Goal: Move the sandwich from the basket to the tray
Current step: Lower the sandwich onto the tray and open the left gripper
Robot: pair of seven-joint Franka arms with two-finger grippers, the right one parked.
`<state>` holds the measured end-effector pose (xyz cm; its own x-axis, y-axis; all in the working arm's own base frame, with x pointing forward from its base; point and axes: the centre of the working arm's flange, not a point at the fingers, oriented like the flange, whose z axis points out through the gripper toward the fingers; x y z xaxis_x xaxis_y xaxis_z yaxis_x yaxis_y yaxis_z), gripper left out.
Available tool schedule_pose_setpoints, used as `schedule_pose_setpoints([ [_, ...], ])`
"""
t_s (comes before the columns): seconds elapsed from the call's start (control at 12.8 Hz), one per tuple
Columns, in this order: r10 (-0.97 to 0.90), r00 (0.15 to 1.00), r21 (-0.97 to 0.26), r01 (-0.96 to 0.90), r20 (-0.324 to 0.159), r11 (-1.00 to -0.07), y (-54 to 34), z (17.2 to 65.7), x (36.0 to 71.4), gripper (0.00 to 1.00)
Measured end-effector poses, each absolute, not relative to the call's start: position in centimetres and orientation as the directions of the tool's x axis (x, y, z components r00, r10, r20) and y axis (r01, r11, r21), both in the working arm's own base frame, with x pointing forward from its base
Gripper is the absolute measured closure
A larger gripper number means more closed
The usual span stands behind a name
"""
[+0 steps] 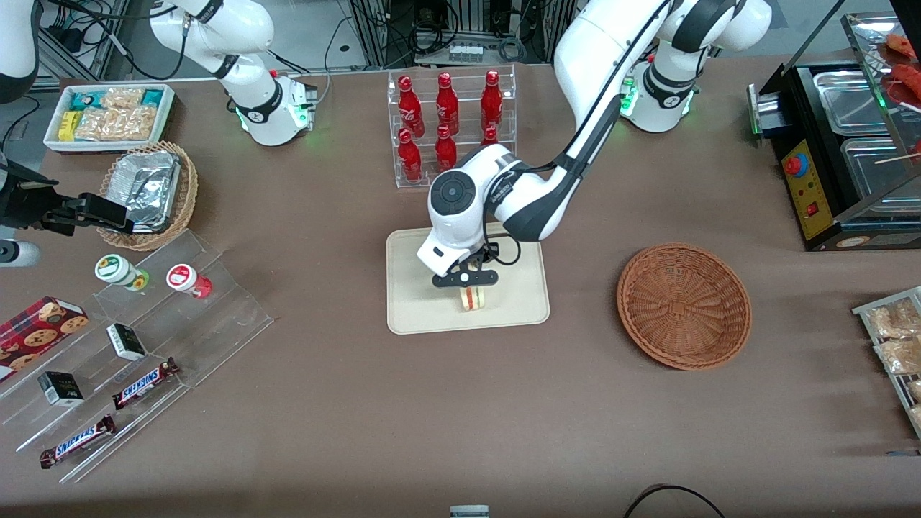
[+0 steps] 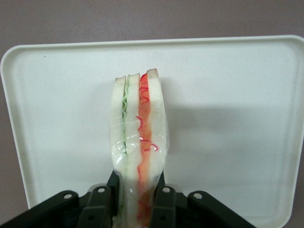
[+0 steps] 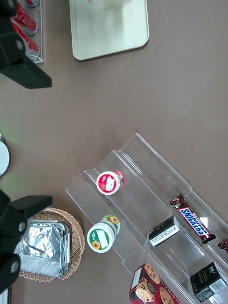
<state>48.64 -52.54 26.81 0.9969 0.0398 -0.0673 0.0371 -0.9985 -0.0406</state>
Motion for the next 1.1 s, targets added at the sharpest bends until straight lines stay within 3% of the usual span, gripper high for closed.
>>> schedule_pose_setpoints([
  [0.39, 0.019, 0.996, -0.064, 0.013, -0.09, -0.998, -53.5, 24.3, 47.2, 0.68],
  [0.86, 0.021, 0.998, -0.04, 0.019, -0.062, -0.999, -54.0, 26.0, 48.0, 0.04],
  [1.1, 0.089, 0.996, -0.019, 0.089, -0.027, -0.996, -52.7, 32.5, 49.7, 0.0],
])
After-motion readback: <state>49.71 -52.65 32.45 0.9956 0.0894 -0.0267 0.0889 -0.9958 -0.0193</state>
